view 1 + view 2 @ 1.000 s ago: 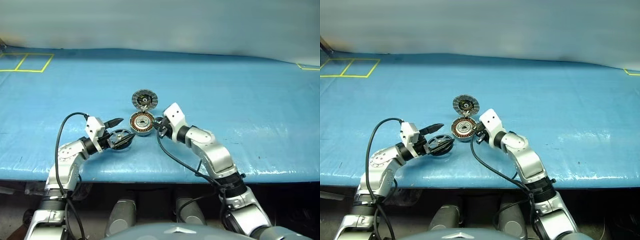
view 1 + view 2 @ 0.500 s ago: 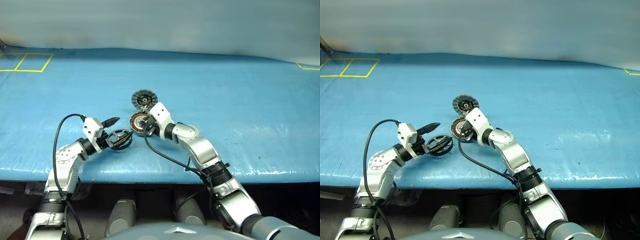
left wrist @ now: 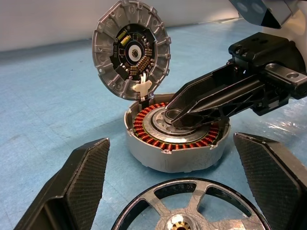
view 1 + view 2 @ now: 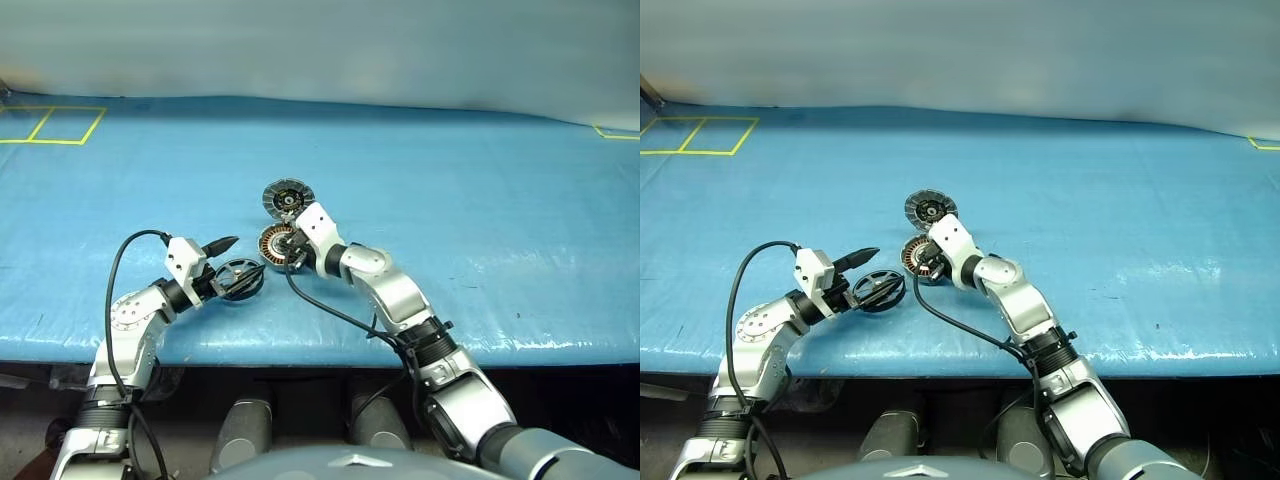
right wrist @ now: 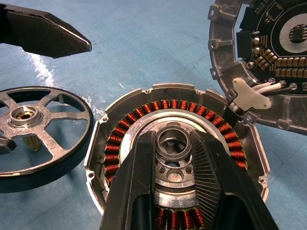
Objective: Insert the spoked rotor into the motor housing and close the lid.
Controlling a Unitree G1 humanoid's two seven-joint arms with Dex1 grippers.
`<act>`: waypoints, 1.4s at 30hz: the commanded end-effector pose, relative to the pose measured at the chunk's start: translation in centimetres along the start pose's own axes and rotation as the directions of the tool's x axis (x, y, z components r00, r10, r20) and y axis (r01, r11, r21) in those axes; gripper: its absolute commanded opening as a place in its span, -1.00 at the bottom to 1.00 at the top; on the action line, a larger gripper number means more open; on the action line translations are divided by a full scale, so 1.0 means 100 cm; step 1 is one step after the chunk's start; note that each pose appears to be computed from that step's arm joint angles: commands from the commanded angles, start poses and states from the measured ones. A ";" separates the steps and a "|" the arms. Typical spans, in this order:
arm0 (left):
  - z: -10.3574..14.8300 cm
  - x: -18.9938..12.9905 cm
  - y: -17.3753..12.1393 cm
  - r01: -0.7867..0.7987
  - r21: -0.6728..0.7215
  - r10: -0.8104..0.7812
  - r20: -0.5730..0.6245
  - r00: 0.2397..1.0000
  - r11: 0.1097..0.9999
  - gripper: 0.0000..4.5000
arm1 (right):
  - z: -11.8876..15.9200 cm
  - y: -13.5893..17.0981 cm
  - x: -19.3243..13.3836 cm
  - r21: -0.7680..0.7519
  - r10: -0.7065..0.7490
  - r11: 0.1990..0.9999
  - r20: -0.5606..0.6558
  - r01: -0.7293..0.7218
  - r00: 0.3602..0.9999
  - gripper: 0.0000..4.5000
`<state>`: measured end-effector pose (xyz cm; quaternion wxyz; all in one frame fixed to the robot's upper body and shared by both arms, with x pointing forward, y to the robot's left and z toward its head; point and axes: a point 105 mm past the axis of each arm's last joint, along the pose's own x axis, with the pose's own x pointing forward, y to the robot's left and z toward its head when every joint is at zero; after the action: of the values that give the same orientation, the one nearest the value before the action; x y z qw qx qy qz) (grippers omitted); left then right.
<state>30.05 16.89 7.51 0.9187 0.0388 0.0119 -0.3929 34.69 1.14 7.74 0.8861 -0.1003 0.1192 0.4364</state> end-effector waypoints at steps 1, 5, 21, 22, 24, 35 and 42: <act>0.014 0.001 -0.001 0.006 0.056 -0.009 0.038 0.999 0.998 1.00 | 0.015 -0.001 0.002 -0.032 -0.006 0.999 0.047 0.007 0.999 -0.67; 0.013 0.000 -0.002 0.006 0.056 -0.008 0.035 0.999 0.998 1.00 | 0.013 -0.003 0.002 -0.028 -0.014 0.999 0.045 0.015 0.999 -0.67; 0.011 -0.001 -0.001 0.004 0.058 -0.006 0.025 1.000 0.998 1.00 | 0.008 -0.002 -0.002 -0.036 -0.014 0.999 0.028 0.015 1.000 -0.67; 0.011 -0.001 -0.001 0.005 0.059 -0.006 0.024 1.000 0.998 1.00 | 0.009 -0.001 -0.002 -0.035 -0.013 0.999 0.028 0.014 1.000 -0.67; 0.011 0.000 -0.001 0.005 0.059 -0.007 0.024 1.000 0.998 1.00 | 0.009 0.000 -0.002 -0.034 -0.011 0.999 0.030 0.012 0.999 -0.67; 0.011 0.000 -0.001 0.005 0.062 -0.007 0.023 1.000 0.998 1.00 | 0.005 0.003 -0.001 -0.020 0.006 1.000 0.015 -0.006 1.000 -0.24; 0.009 0.000 -0.001 -0.001 0.065 0.000 0.018 1.000 0.998 1.00 | 0.009 0.005 -0.002 -0.030 0.013 0.999 0.031 -0.012 0.999 0.78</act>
<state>29.92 16.95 7.25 0.9193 0.0519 0.0136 -0.3899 34.51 1.14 7.99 0.8854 -0.1078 0.1126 0.4379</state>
